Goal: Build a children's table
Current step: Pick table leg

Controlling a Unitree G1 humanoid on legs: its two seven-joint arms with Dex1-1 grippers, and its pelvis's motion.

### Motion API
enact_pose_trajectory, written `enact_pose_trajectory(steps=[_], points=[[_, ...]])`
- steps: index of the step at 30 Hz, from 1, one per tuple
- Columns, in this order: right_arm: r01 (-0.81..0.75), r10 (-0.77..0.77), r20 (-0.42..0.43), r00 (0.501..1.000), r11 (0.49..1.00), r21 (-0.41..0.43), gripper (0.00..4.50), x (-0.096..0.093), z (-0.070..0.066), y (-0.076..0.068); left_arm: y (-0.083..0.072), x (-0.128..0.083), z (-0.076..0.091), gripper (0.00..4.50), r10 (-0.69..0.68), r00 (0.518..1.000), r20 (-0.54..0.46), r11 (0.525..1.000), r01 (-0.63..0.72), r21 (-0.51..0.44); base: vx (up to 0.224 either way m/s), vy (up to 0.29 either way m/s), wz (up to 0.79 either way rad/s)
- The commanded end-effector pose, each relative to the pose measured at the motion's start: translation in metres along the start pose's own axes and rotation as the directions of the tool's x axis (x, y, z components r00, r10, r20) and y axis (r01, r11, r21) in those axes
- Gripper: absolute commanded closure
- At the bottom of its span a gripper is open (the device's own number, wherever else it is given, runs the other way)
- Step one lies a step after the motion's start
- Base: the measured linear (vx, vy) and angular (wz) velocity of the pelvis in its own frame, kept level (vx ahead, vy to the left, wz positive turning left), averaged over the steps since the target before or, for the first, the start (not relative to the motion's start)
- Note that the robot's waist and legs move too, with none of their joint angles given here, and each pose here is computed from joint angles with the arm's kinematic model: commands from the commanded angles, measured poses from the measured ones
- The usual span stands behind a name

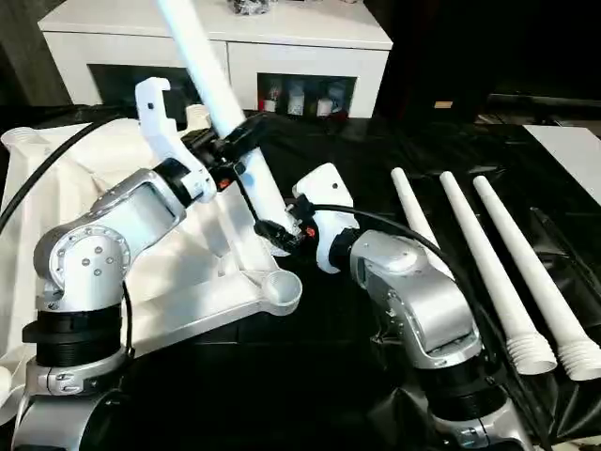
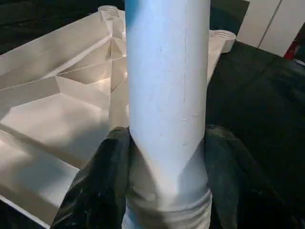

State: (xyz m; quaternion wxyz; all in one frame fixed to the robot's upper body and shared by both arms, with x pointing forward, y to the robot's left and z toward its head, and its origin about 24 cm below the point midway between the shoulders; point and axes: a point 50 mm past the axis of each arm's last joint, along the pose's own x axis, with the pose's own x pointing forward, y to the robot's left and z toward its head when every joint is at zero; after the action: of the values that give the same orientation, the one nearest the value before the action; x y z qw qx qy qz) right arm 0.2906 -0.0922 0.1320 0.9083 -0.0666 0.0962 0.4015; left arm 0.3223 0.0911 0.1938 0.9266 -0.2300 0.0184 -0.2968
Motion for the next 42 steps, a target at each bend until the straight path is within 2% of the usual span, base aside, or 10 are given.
enact_pose_trajectory(steps=[1, 3, 9, 12, 16, 22, 23, 27, 30, 42], points=[[0.023, -0.023, 0.037, 0.999, 1.0, -0.012, 2.22, -0.001, 0.009, -0.004, -0.002, -0.002, 0.0, 2.62, -0.014, 1.0, 0.001, 1.0, 0.014, -0.004, 0.0, 0.0, 0.0], [0.024, -0.027, 0.062, 0.998, 0.999, 0.047, 1.88, -0.001, 0.011, -0.007, -0.003, -0.002, 0.001, 2.63, -0.023, 1.0, -0.005, 1.0, 0.023, -0.004, 0.0, 0.0, 0.0], [-0.069, 0.054, 0.115, 0.992, 0.989, 0.128, 1.48, -0.015, 0.021, -0.016, -0.008, -0.003, 0.002, 2.64, -0.095, 0.995, -0.037, 0.996, 0.095, 0.0, 0.0, 0.0, 0.0], [-0.225, 0.201, 0.14, 0.97, 0.955, 0.19, 1.22, -0.039, 0.026, -0.026, -0.015, -0.005, 0.003, 2.64, -0.203, 0.976, -0.083, 0.979, 0.205, 0.009, 0.0, 0.0, 0.0], [-0.282, 0.253, 0.142, 0.957, 0.927, 0.249, 0.91, -0.057, 0.025, -0.038, -0.023, -0.009, 0.007, 2.64, -0.303, 0.947, -0.109, 0.952, 0.305, 0.001, 0.0, 0.0, 0.0], [-0.343, 0.32, 0.123, 0.939, 0.897, 0.281, 0.49, -0.07, 0.023, -0.042, -0.028, -0.011, 0.018, 2.64, -0.405, 0.908, -0.103, 0.914, 0.406, -0.011, 0.0, 0.0, 0.0], [-0.352, 0.333, 0.117, 0.936, 0.892, 0.283, 0.24, -0.07, 0.023, -0.041, -0.03, -0.011, 0.02, 2.64, -0.43, 0.898, -0.099, 0.903, 0.43, -0.022, 0.0, 0.0, 0.0], [-0.383, 0.37, 0.102, 0.924, 0.882, 0.274, 0.02, -0.068, 0.022, -0.034, -0.035, -0.013, 0.023, 2.64, -0.491, 0.868, -0.078, 0.871, 0.489, -0.041, 0.0, 0.0, 0.0], [-0.392, 0.385, 0.081, 0.92, 0.882, 0.262, 0.0, -0.064, 0.02, -0.028, -0.039, -0.015, 0.023, 2.64, -0.533, 0.842, -0.084, 0.846, 0.532, -0.033, 0.0, 0.0, 0.0], [-0.42, 0.422, 0.06, 0.905, 0.86, 0.29, 1.19, -0.057, 0.016, -0.021, -0.044, -0.019, 0.021, 2.64, -0.583, 0.806, -0.104, 0.812, 0.583, -0.034, 0.0, 0.0, 0.0]])
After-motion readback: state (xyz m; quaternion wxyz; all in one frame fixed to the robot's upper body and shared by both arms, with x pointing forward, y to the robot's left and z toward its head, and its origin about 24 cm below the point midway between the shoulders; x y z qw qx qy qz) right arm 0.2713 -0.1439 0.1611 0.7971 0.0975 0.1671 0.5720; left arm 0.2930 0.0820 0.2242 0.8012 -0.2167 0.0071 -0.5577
